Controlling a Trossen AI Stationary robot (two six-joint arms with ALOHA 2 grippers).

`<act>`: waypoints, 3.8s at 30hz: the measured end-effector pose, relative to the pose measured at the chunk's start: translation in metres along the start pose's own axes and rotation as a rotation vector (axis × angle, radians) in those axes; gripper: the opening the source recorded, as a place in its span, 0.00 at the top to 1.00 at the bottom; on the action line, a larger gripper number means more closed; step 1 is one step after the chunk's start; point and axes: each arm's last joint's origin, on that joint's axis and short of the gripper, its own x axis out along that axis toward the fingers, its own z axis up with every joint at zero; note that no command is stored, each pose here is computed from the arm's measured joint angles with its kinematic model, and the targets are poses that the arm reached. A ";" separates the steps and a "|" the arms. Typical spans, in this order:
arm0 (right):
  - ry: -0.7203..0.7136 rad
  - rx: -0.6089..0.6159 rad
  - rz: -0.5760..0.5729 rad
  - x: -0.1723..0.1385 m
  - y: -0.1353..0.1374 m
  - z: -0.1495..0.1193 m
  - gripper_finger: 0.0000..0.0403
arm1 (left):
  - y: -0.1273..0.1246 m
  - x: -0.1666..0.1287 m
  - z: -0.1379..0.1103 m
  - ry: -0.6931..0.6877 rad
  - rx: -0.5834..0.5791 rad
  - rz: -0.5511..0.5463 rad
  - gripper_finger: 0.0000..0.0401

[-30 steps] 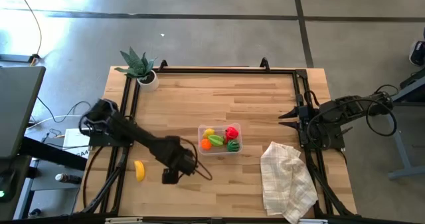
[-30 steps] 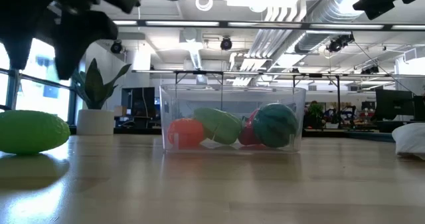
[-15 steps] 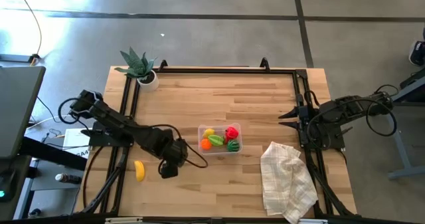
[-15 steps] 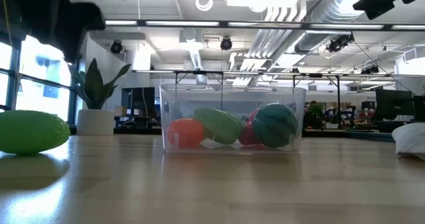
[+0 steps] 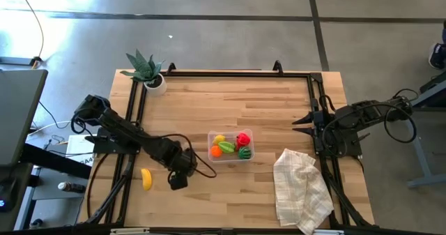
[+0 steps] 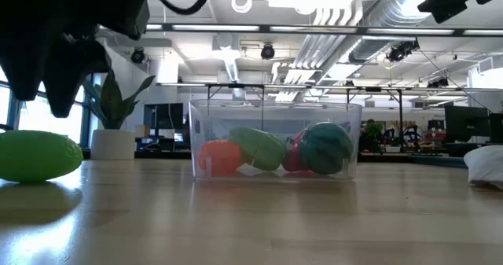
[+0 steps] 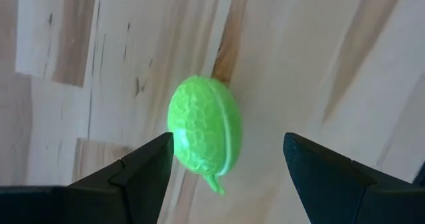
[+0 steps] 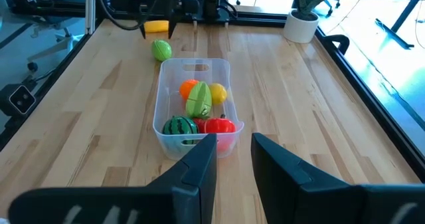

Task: Pick and placing Produce into tupperware
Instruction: Put the green melon into the transparent bin

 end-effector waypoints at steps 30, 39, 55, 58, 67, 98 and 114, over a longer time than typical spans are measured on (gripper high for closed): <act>0.000 0.000 0.000 0.000 0.000 0.000 0.79 | 0.004 0.040 -0.003 0.052 -0.009 0.035 0.31; 0.000 0.000 0.000 0.000 0.000 0.000 0.79 | 0.004 0.049 -0.003 0.080 -0.002 0.056 0.31; 0.000 0.000 0.000 0.000 0.000 0.000 0.79 | 0.004 0.058 -0.002 0.108 0.025 0.068 0.31; 0.000 0.000 0.000 0.000 0.000 0.000 0.79 | 0.004 0.058 -0.003 0.111 0.031 0.070 0.31; 0.001 0.000 0.000 0.000 0.000 0.000 0.79 | 0.004 0.058 -0.003 0.113 0.044 0.070 0.31; 0.000 0.000 0.000 0.000 0.000 0.000 0.79 | 0.003 0.056 -0.002 0.112 0.110 0.054 0.48; 0.000 0.000 0.000 0.000 0.000 0.000 0.79 | 0.003 0.058 -0.003 0.121 0.110 0.047 0.47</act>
